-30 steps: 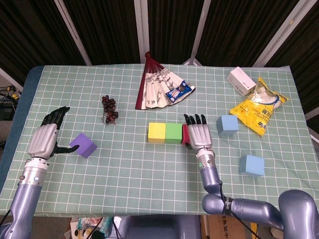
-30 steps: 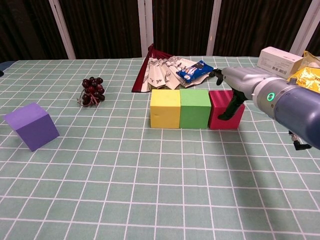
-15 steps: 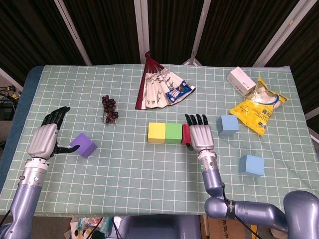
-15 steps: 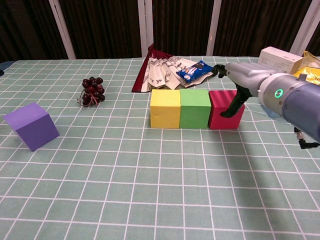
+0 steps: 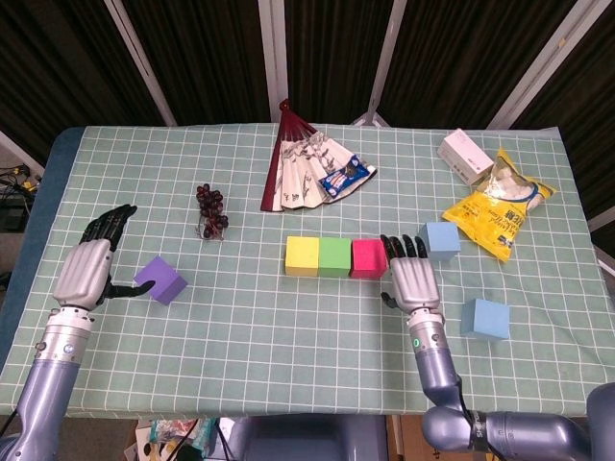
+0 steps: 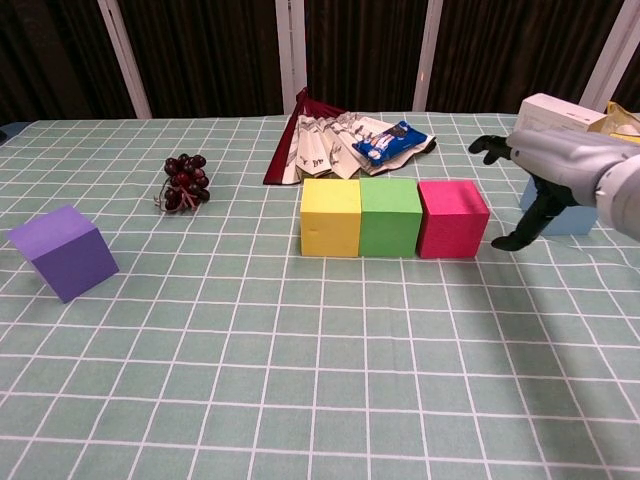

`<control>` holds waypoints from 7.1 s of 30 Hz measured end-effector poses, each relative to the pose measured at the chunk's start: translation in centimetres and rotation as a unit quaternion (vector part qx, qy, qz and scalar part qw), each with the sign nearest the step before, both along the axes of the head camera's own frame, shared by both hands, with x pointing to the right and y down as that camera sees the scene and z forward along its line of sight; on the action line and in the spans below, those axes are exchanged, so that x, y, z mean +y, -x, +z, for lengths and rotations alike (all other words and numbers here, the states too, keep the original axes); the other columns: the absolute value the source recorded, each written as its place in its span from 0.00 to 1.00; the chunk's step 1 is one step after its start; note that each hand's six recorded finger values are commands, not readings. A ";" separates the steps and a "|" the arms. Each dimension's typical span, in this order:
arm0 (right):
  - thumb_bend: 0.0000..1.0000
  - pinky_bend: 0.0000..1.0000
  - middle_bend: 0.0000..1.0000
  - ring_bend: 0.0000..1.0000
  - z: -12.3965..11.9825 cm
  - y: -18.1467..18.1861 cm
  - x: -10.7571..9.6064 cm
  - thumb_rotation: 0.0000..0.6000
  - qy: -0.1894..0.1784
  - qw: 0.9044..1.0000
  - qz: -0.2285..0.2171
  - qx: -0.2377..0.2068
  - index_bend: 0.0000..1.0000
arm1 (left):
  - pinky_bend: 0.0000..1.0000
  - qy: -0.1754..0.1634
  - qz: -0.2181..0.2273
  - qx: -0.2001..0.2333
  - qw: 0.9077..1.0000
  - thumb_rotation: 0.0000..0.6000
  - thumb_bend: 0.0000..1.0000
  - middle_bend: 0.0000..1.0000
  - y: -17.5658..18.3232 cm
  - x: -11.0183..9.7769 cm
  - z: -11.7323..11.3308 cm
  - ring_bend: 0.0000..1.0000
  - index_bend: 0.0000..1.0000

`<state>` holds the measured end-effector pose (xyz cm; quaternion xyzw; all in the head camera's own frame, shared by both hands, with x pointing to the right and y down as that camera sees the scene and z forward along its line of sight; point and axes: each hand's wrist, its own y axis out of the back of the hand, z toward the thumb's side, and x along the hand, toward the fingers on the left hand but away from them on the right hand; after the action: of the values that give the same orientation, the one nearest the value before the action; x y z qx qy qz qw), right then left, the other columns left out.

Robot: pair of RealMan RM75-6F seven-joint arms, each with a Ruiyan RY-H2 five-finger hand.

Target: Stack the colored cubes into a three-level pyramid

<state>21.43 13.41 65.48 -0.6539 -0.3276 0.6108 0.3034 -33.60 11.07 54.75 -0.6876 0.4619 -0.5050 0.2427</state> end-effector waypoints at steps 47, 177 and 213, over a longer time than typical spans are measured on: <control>0.25 0.00 0.16 0.01 2.6 -1.8 3.7 1.00 0.069 0.997 0.015 0.012 0.00 | 0.00 -0.005 0.009 0.008 1.000 1.00 0.15 0.03 -0.6 0.4 -0.6 0.00 0.00; 0.25 0.00 0.07 0.00 1.1 -11.9 -7.8 1.00 0.054 0.992 -0.066 0.088 0.00 | 0.00 -0.052 -0.001 -0.057 0.997 1.00 0.12 0.01 1.2 -0.7 0.6 0.00 0.00; 0.28 0.00 0.43 0.21 5.0 -11.7 -8.8 1.00 0.035 0.994 -0.069 0.082 0.09 | 0.00 -0.042 -0.006 -0.067 0.997 1.00 0.12 0.01 1.4 -0.7 1.5 0.00 0.00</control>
<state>33.12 4.62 70.52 -0.6329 -0.2341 0.6508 0.3481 -35.01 10.35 56.20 -0.6385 0.4699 -0.5315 0.2985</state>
